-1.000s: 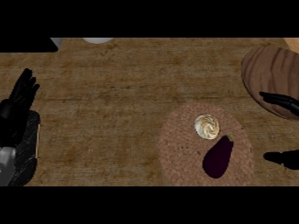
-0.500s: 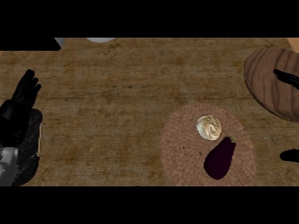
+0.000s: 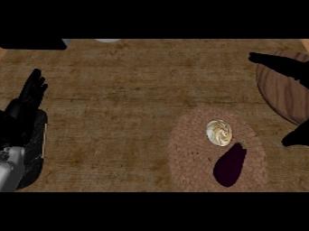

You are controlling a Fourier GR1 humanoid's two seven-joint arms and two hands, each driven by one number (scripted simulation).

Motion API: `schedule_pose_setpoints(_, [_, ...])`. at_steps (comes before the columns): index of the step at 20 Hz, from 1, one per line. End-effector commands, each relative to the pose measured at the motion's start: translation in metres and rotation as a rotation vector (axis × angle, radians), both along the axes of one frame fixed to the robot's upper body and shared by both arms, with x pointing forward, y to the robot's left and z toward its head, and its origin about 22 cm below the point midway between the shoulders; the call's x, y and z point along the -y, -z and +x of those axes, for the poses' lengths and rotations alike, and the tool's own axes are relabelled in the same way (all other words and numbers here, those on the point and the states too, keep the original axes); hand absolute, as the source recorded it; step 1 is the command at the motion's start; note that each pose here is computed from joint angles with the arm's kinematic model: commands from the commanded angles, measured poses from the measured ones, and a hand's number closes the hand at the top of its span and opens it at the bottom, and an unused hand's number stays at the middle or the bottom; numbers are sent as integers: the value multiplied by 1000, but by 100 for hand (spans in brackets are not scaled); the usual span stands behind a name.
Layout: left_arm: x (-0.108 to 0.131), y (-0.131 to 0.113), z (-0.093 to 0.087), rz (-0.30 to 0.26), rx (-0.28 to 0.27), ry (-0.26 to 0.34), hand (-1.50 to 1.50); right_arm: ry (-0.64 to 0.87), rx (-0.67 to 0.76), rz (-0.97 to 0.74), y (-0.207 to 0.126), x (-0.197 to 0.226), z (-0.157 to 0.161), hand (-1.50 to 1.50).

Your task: Pick the cupcake from the placemat and place it in the bowl

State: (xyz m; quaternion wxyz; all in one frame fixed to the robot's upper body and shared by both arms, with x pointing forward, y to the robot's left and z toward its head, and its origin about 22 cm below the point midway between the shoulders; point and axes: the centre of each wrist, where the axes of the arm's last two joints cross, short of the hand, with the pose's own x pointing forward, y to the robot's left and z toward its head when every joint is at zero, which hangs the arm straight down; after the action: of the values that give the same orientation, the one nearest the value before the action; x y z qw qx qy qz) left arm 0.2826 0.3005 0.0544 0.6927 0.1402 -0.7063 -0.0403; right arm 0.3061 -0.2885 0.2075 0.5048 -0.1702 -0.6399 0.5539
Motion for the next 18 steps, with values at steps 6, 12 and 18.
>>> schedule_pose_setpoints(6, [1, 4, -1, -16, 11, -15, 0, -84, -218, -243, 29, -51, 31, -150])
schedule_pose_setpoints(12, [2, -6, -1, 11, 6, -6, 0, -117, -323, -391, 47, -72, 45, -150])
schedule_pose_setpoints(18, [-19, -12, -2, 1, -2, -23, 0, -123, -342, -501, 64, -81, 38, -150])
